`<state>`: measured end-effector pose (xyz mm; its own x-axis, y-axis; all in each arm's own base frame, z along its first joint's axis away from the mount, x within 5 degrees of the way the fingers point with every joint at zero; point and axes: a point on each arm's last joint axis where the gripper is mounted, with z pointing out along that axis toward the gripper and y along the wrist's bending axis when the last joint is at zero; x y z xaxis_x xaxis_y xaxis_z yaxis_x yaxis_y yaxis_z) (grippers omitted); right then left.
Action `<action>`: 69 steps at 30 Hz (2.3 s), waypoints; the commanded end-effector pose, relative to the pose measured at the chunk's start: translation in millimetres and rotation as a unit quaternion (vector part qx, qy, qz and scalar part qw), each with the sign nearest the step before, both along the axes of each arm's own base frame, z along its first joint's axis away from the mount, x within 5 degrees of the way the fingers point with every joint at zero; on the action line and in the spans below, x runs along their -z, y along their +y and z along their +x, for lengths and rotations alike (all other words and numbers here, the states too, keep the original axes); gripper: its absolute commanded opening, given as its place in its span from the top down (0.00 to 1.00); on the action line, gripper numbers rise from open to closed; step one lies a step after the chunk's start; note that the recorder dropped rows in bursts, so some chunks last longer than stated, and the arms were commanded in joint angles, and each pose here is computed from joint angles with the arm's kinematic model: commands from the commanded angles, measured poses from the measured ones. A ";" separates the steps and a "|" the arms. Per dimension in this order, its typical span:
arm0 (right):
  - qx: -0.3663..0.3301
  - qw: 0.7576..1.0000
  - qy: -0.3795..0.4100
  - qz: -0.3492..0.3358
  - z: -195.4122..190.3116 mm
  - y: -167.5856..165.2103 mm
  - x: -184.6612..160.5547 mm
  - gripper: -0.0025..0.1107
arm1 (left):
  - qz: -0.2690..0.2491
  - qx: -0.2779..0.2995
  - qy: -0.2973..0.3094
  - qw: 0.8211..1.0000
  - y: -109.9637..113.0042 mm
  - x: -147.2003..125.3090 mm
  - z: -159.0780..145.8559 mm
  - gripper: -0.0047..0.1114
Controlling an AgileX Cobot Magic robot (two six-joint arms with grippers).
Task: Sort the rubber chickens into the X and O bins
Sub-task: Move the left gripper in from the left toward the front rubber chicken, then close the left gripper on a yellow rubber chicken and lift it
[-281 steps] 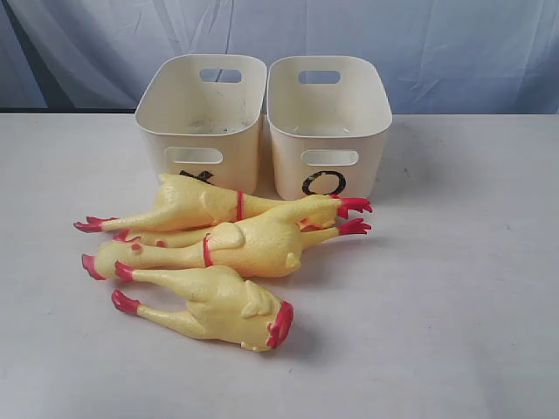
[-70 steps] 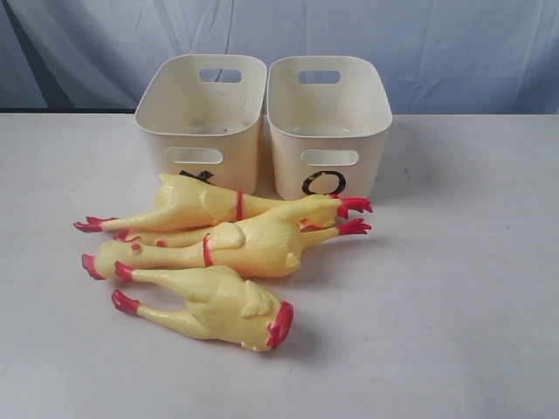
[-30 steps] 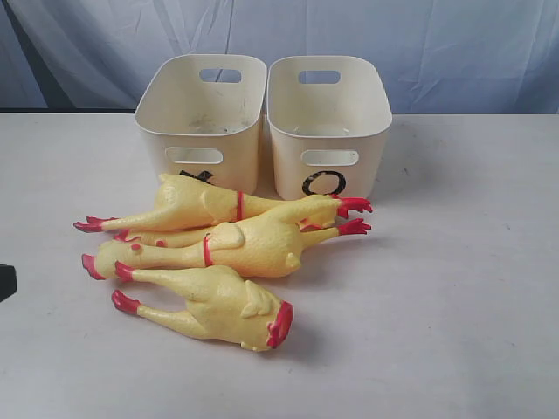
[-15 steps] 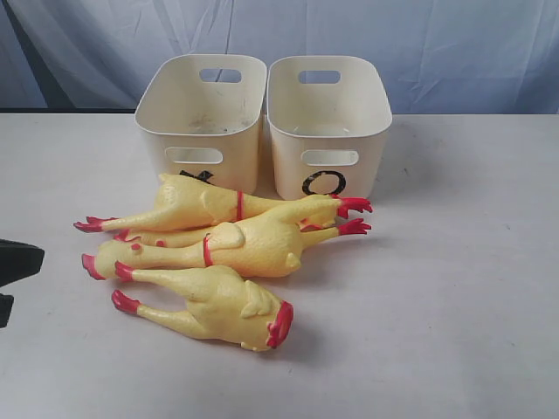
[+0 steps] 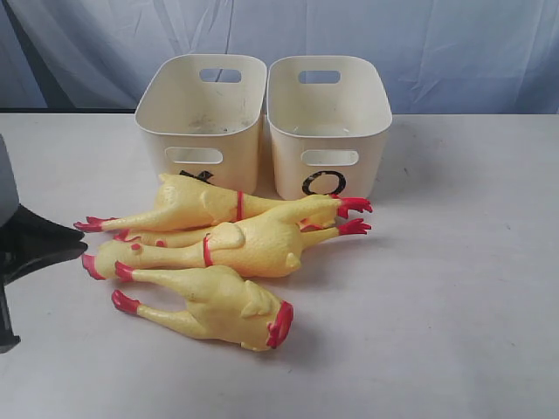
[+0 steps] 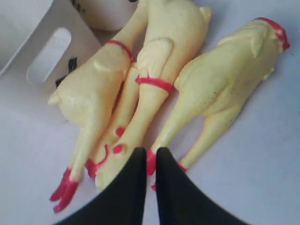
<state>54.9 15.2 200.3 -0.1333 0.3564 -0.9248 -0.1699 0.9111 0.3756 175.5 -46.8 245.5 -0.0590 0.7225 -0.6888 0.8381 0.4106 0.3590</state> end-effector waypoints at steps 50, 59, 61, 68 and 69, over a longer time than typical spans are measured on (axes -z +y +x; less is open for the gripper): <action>0.000 1.000 -0.005 -0.002 -0.3 -0.3 -0.3 0.98 | 0.223 0.185 -0.015 0.957 -90.3 94.0 58.2 0.96; 0.000 1.000 -0.005 -0.002 -0.3 -0.3 -0.3 0.98 | 0.200 0.220 0.021 0.954 -94.0 95.7 49.1 0.96; 0.000 1.000 -0.004 -0.002 -0.3 -0.2 -0.1 0.98 | 0.187 0.227 0.035 0.955 -95.6 95.8 46.0 0.96; 0.000 1.000 -0.004 -0.002 -0.3 -0.2 -0.1 0.98 | 0.114 0.170 0.079 0.976 -99.5 81.4 40.2 0.96; 0.000 1.000 -0.004 -0.002 -0.3 -0.2 -0.1 0.98 | 0.107 0.159 0.081 0.978 -99.3 78.1 39.7 0.96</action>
